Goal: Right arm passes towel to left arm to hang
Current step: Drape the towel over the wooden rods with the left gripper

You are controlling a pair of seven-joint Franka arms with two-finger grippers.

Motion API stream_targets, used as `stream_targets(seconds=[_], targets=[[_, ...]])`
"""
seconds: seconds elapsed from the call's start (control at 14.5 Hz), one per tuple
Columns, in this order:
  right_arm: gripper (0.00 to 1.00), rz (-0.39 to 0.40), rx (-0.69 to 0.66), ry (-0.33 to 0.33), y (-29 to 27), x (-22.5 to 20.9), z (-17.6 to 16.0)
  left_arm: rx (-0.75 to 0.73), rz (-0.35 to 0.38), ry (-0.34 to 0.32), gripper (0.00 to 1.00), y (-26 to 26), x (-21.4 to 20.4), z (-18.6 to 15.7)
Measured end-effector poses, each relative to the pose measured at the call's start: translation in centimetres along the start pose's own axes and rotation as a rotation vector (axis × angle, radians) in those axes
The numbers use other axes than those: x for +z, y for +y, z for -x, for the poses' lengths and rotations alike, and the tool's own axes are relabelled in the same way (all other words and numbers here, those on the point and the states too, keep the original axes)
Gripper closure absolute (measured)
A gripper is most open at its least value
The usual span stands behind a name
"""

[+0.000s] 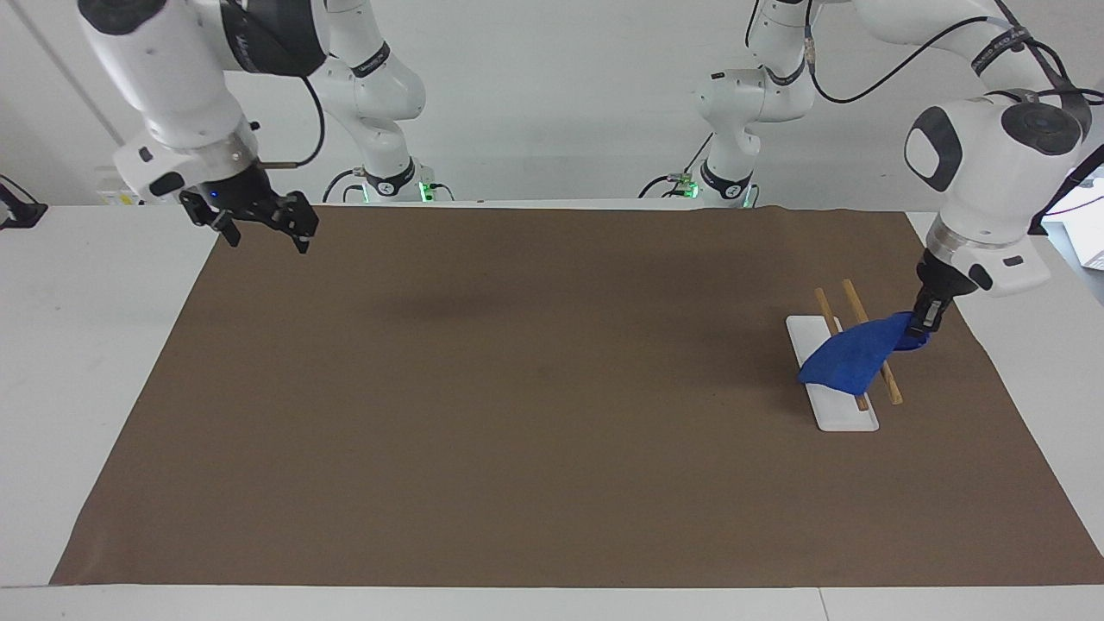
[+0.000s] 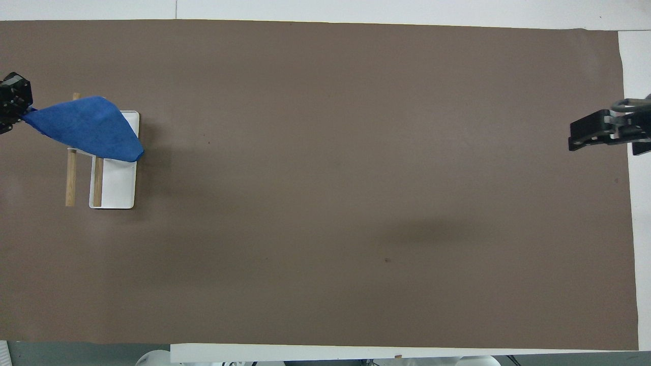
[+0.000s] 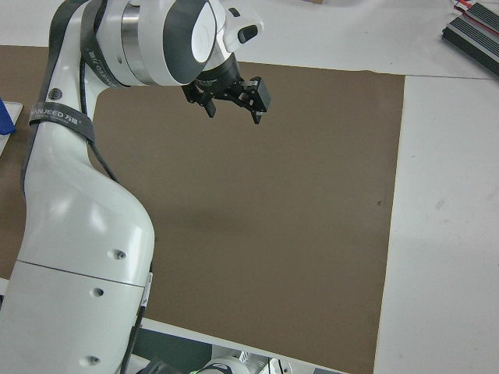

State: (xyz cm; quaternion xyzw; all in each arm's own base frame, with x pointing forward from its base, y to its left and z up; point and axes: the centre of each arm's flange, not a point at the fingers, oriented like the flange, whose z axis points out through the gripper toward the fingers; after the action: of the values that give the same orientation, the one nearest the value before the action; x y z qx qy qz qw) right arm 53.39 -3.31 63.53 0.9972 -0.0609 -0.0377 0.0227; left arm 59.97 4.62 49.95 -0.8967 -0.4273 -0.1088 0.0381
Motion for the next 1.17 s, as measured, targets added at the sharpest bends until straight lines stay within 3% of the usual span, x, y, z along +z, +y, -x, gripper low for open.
stream_targets(seconds=[0.21,0.34,0.89,1.17], targets=[[0.0,-0.011,-0.003,-0.011,0.8,-1.0,0.7,-0.032,0.02,0.042,0.97,-4.1,1.2,-4.1],[0.0,-0.011,-0.018,-0.016,0.0,-0.7,0.5,-0.025,0.013,0.042,0.97,-5.5,1.5,-5.0],[0.0,-0.004,-0.065,-0.018,-1.6,-0.5,0.5,0.023,0.011,0.007,0.97,-7.1,5.6,0.1],[0.0,-0.008,-0.042,-0.017,-0.1,-0.4,0.5,0.063,0.027,0.01,0.96,-5.3,5.5,2.0]])
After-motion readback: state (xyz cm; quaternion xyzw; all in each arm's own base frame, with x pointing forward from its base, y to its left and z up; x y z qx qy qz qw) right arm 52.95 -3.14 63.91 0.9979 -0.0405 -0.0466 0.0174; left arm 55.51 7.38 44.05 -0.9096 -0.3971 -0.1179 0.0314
